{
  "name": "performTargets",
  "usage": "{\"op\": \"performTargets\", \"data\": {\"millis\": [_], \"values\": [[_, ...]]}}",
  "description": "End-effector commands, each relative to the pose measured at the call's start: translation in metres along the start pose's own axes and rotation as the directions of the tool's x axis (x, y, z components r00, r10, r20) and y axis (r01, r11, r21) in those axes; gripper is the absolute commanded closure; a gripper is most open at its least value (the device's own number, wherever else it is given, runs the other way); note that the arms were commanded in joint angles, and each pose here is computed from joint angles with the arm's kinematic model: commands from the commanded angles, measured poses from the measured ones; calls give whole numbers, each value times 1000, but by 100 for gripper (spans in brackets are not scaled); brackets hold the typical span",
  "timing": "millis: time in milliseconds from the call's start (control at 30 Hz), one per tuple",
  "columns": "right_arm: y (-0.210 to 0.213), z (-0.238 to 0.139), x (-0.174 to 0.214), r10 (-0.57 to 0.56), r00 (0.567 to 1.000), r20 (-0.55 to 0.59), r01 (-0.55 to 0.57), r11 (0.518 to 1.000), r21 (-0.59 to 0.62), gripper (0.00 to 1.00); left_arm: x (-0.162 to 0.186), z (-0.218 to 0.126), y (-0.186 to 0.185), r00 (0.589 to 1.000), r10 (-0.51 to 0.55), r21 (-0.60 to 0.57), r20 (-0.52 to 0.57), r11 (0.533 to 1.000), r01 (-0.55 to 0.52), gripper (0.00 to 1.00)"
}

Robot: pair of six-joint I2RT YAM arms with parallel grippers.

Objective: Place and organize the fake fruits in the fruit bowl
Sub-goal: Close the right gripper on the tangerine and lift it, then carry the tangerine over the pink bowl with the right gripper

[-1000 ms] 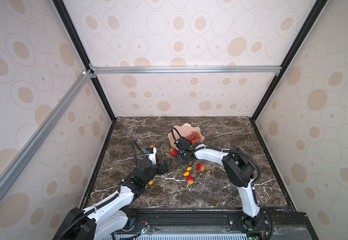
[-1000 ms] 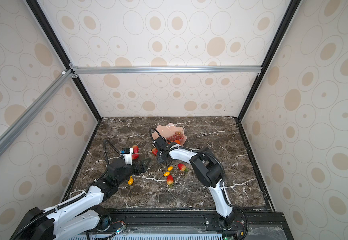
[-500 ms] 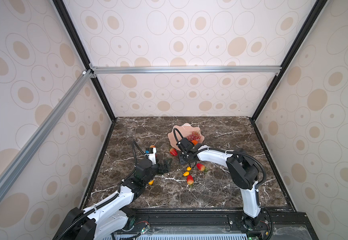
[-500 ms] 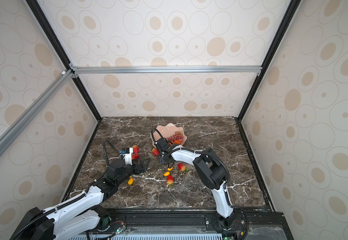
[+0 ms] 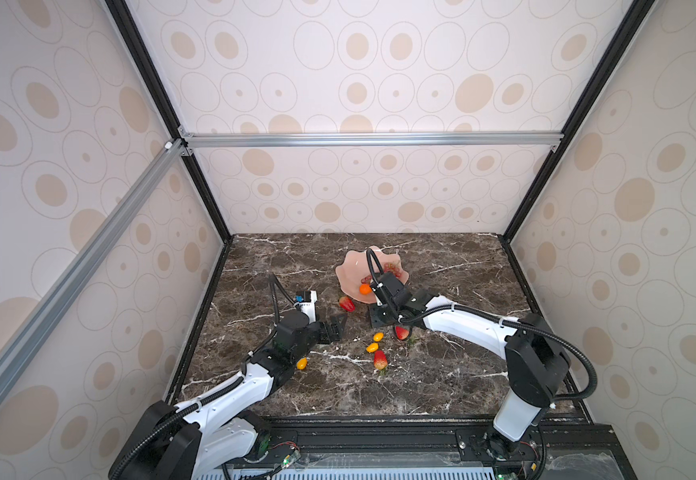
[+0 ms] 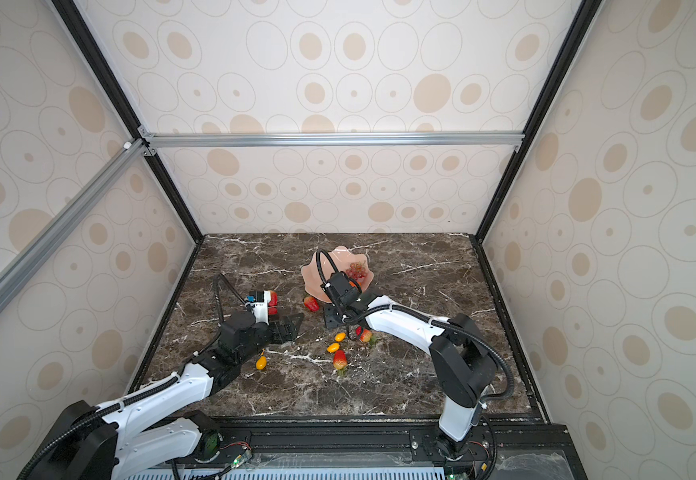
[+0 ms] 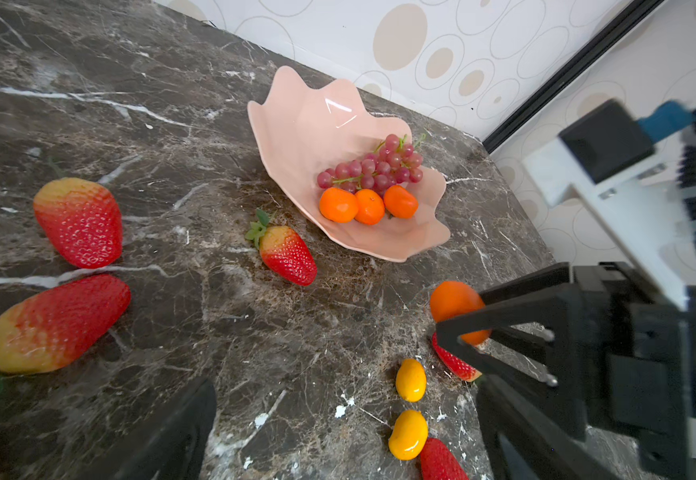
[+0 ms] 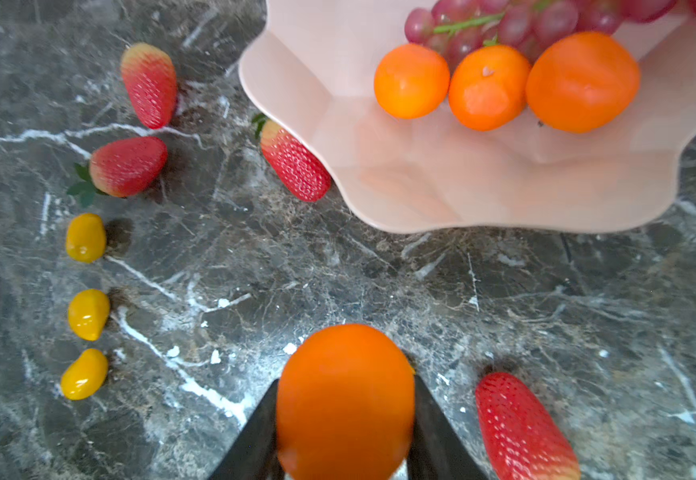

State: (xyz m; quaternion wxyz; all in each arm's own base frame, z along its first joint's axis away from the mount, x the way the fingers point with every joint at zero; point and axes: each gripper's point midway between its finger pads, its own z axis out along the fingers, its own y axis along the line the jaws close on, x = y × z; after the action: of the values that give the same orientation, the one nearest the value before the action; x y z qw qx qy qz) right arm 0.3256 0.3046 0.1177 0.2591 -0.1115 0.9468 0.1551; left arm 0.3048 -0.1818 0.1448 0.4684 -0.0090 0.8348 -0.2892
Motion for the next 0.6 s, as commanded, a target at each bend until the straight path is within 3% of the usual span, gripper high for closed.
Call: {"op": "performTargets", "data": {"millis": [0,333,567], "values": [[-9,-17,-10,0,999,32,0,1000,27,58,-30,8,-22,998,28,61,62,998,-31,2],[-54,-33,-52,73,992,99,-80,995,64,58,-49,49,-54,999,36,148,41,988,-42,2],[-85,-23,-76,109,989,95,-119,988,100,57,-53,75,-74,997,71,170,19,983,-73,2]]}}
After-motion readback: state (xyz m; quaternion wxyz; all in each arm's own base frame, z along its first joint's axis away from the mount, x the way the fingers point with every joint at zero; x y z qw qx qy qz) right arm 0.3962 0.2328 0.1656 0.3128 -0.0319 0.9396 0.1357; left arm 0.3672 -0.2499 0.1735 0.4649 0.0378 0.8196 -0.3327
